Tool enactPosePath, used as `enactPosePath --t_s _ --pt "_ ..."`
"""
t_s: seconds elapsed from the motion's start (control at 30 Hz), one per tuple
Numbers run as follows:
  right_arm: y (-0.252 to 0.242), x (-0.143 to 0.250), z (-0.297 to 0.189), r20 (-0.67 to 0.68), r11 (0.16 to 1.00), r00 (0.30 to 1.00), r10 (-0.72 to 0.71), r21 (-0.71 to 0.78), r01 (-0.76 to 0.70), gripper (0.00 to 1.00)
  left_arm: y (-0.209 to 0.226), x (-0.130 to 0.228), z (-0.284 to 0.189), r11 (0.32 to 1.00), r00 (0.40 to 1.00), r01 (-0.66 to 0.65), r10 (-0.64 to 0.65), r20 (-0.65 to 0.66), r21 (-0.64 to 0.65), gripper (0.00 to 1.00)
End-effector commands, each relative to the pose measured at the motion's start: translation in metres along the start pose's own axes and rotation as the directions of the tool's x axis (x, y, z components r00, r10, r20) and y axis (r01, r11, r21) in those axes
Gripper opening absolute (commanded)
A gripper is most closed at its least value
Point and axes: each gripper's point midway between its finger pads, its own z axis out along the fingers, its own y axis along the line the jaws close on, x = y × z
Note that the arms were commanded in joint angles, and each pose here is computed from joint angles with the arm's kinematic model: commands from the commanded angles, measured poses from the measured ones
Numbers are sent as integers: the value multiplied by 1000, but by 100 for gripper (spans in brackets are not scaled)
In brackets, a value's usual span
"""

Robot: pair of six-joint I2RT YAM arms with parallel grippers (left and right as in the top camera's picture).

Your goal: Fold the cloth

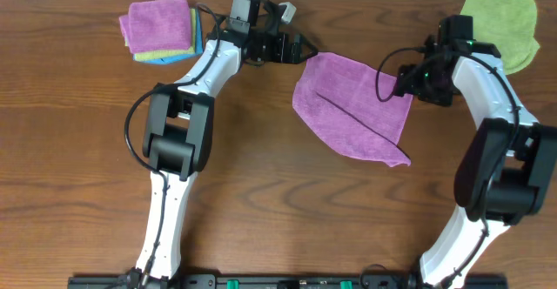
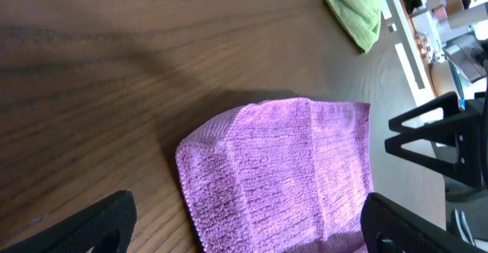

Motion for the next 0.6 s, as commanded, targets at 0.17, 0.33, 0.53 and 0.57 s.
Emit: enactPosePath --t_s 0.17,0.33,0.53,0.57 --pt "-1 2 2 -4 997 999 -33 -64 33 80 14 28 32 992 996 69 -63 -56 105 96" --pt "-22 12 8 -32 998 999 11 -61 -13 79 6 28 40 991 998 37 -31 -50 126 95" --pt "-31 26 19 -53 991 997 57 -118 -62 79 12 19 41 996 1000 19 -18 -12 90 98" --pt "-30 29 22 -56 991 997 50 -124 -57 79 14 18 41 996 1000 15 -14 -6 88 98"
